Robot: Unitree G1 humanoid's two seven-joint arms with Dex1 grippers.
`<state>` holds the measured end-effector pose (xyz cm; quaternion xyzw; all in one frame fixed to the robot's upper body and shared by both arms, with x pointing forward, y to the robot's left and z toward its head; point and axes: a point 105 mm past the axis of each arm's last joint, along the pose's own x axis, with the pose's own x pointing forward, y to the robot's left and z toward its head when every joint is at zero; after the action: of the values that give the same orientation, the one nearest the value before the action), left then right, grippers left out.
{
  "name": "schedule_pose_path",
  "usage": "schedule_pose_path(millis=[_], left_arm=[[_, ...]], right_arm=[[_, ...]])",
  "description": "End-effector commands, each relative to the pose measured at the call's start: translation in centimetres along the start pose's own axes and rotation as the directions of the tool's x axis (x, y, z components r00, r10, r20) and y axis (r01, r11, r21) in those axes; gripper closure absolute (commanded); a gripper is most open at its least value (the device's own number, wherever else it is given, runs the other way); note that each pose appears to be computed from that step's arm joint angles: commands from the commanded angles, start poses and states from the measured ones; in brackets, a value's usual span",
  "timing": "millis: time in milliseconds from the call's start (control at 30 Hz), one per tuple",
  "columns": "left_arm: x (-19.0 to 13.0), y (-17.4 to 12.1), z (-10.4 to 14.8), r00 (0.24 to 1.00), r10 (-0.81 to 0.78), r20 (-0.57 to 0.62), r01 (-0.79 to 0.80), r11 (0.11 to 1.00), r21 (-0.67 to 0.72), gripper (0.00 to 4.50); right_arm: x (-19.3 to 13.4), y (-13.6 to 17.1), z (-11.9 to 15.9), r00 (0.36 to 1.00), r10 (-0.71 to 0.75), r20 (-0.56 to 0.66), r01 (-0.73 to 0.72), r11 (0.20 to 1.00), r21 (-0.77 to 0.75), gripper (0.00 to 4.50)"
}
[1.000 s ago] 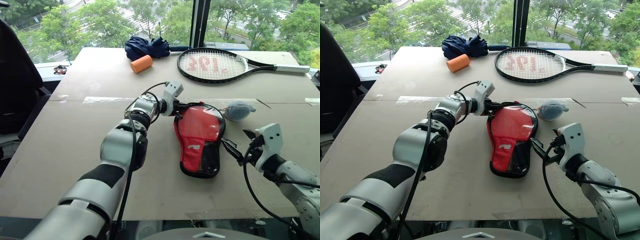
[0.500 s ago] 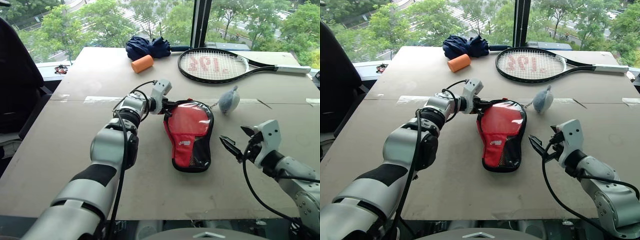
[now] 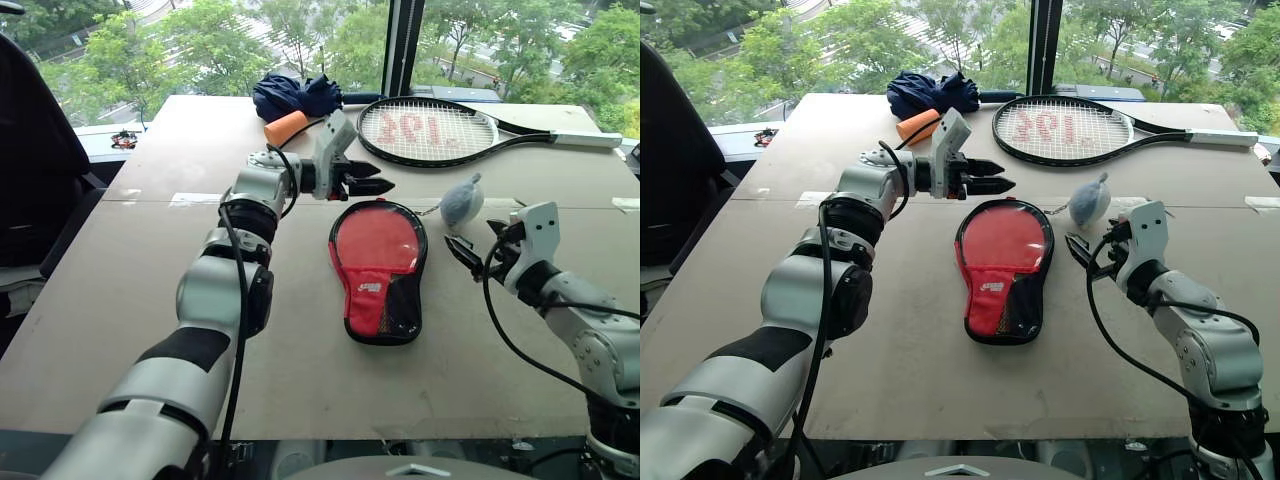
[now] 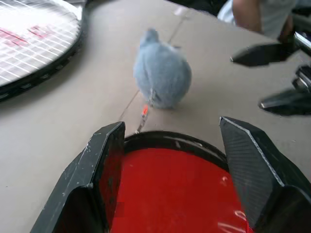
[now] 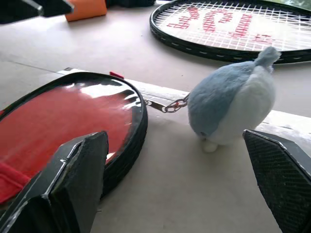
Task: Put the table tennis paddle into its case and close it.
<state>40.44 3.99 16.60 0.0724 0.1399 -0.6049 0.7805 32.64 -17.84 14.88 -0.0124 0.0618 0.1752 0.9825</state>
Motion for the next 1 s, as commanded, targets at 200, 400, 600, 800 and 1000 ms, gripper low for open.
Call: schedule_pose_path(millis=[200,400,600,800,1000], left_arm=[[2.1,-0.9,-7.4,0.978,0.046,-0.202,-0.03,0.996,0.083,1.4],[2.3,-0.7,-9.4,0.967,0.105,-0.232,-0.083,0.991,0.104,1.4],[2.5,-0.7,-10.4,0.967,0.138,-0.215,-0.129,0.99,0.055,1.36],[2.9,-0.9,-10.6,0.968,0.151,-0.2,-0.146,0.988,0.04,1.36],[3.2,-1.0,-10.9,0.964,0.184,-0.19,-0.182,0.983,0.03,1.36]], right_arm=[[4.3,-3.5,2.1,0.988,-0.153,0.01,0.154,0.988,-0.011,0.0],[6.5,-2.8,2.4,0.992,-0.124,0.002,0.123,0.987,0.108,0.0],[8.3,-4.0,0.7,0.977,-0.189,-0.097,0.197,0.976,0.091,0.52],[8.4,-4.5,0.5,0.973,-0.203,-0.113,0.206,0.978,0.015,2.93],[7.0,-5.0,1.6,0.974,-0.213,-0.073,0.213,0.977,-0.008,4.41]])
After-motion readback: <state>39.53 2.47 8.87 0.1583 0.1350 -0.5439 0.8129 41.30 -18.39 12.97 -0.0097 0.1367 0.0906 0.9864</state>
